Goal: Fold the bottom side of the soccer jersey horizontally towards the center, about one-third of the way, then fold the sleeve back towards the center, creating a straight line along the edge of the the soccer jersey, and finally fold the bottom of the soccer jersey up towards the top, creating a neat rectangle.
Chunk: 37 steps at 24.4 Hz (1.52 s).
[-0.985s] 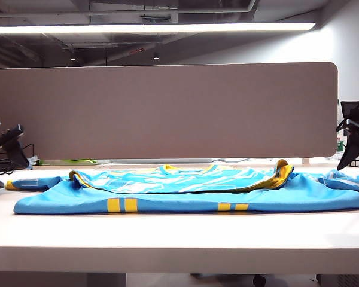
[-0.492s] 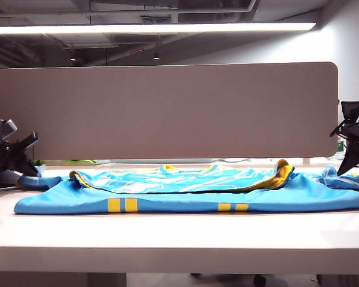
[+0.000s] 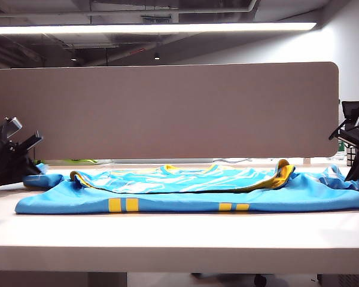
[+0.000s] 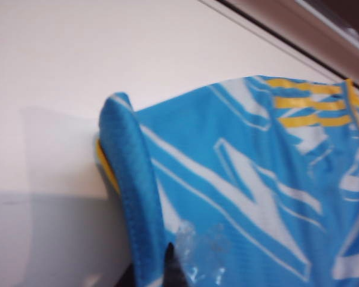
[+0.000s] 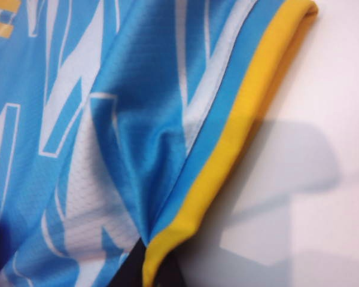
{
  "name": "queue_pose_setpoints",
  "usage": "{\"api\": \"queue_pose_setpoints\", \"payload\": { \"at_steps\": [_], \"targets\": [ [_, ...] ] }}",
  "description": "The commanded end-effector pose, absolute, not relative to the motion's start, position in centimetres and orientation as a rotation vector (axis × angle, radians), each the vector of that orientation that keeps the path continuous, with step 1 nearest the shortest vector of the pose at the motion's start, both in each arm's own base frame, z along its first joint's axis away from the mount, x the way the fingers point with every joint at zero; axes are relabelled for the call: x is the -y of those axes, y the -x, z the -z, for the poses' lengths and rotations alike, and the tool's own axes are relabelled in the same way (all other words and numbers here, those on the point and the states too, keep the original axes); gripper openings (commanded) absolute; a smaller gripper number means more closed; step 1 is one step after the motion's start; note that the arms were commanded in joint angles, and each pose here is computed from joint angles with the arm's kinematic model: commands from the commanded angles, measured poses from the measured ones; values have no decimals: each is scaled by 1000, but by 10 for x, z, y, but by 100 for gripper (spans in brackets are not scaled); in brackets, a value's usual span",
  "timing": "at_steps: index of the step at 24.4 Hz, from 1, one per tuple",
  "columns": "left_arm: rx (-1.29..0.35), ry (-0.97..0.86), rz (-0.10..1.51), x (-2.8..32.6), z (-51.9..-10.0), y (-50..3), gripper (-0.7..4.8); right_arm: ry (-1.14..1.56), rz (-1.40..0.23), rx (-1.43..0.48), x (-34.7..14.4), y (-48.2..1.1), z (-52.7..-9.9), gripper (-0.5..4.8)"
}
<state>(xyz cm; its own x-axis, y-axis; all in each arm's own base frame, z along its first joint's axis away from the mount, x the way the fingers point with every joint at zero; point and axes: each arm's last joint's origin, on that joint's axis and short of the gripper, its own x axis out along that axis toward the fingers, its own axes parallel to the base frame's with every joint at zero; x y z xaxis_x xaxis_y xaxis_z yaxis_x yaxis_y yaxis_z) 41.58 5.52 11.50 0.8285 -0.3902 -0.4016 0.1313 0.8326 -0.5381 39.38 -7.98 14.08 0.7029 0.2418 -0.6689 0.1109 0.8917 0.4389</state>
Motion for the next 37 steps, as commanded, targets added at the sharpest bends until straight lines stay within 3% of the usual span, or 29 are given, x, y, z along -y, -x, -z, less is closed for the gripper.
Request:
{"api": "queue_pose_setpoints", "payload": {
  "at_steps": [1,6,10,15,19,23,29,31,32,33,37],
  "targets": [
    [-509,558,330,-53,-125,-414,-6,-474,-88,-780,79,-394,-159,-6],
    [-381,498,507,-32,-181,-409,-6,-417,-209,-646,50,-391,-217,-6],
    [-365,477,653,-7,-201,-404,-6,-389,-329,-651,12,-387,-230,-6],
    [-461,506,888,30,-203,-397,-6,-268,-487,-791,-44,-377,-220,-6],
    [-629,544,1006,57,-191,-387,-6,-34,-545,-953,-85,-356,-206,-6],
    [-747,513,1007,69,-178,-378,-6,73,-556,-1049,-105,-342,-199,-6],
    [-925,389,826,64,-158,-365,-2,72,-560,-1090,-107,-337,-195,0],
    [-961,334,797,62,-154,-361,224,68,-564,-1079,-106,-338,-196,126],
    [-943,351,841,63,-156,-361,427,56,-585,-1067,-108,-340,-199,239],
    [-916,390,897,64,-161,-362,470,24,-610,-1053,-109,-342,-207,289],
    [-841,412,905,59,-189,-359,464,-2,-581,-949,-104,-341,-248,283]
  ]
}}
